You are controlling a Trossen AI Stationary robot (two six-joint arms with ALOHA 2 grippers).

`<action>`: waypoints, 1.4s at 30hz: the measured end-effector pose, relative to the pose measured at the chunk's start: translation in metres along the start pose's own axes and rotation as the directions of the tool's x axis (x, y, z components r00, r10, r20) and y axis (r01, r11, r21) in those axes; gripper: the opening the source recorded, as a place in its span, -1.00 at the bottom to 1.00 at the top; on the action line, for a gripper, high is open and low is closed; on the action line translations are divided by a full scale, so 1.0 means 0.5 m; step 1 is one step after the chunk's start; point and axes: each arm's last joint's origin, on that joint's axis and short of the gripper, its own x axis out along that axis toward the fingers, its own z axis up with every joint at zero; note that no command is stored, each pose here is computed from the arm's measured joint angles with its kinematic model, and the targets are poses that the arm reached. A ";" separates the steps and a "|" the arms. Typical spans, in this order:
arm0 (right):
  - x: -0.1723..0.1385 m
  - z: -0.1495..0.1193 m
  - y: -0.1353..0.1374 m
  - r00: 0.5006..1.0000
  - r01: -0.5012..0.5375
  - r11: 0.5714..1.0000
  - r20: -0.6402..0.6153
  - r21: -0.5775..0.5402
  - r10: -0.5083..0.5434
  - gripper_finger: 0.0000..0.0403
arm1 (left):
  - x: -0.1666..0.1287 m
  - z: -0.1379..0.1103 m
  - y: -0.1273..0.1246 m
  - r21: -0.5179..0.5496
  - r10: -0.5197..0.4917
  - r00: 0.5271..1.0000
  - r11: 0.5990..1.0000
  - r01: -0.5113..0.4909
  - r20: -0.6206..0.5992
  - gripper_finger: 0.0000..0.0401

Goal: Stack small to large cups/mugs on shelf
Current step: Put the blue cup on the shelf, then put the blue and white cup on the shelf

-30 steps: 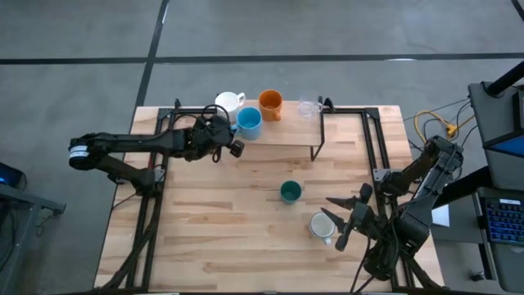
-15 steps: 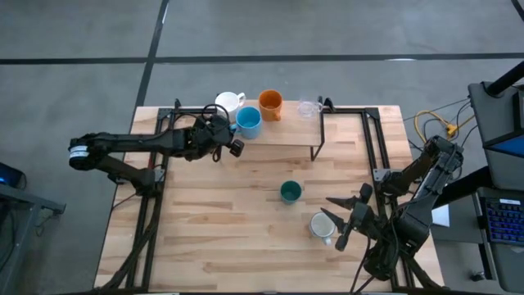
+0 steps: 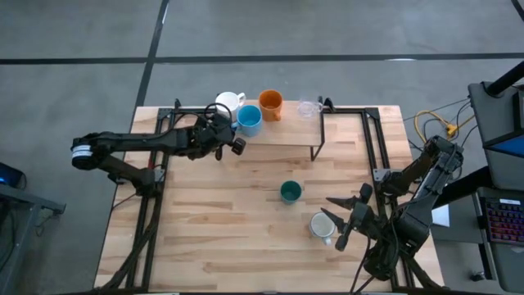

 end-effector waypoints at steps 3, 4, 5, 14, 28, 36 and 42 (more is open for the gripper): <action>0.000 0.000 0.000 1.000 0.000 1.000 0.000 0.000 0.000 -0.29 | -0.003 0.001 0.002 0.005 -0.005 1.000 1.000 0.005 0.001 -0.81; 0.000 0.000 0.000 1.000 0.000 1.000 0.000 -0.001 0.000 -0.30 | -0.005 0.001 0.003 0.011 -0.006 1.000 1.000 0.006 -0.002 -0.74; 0.000 0.000 0.000 1.000 0.000 1.000 0.000 -0.001 0.000 -0.30 | -0.007 0.001 0.004 0.017 -0.007 1.000 1.000 0.007 -0.004 -0.65; 0.000 0.000 0.000 1.000 0.000 1.000 0.000 0.000 0.000 -0.30 | -0.016 0.005 0.007 0.010 -0.036 0.999 0.999 0.036 -0.005 -0.21; 0.000 -0.002 0.000 0.999 -0.011 1.000 -0.030 -0.005 0.011 -0.27 | -0.110 0.048 0.040 0.008 -0.168 0.983 0.986 0.168 0.075 -0.19; -0.001 -0.005 0.003 1.000 -0.010 0.999 -0.026 0.042 0.011 -0.29 | -0.196 0.033 0.078 0.056 -0.411 0.912 0.910 0.410 0.002 -0.19; -0.004 -0.039 0.034 0.999 -0.015 0.998 -0.030 0.054 0.017 -0.37 | -0.247 -0.013 0.068 0.118 -0.617 0.761 0.756 0.644 -0.198 -0.19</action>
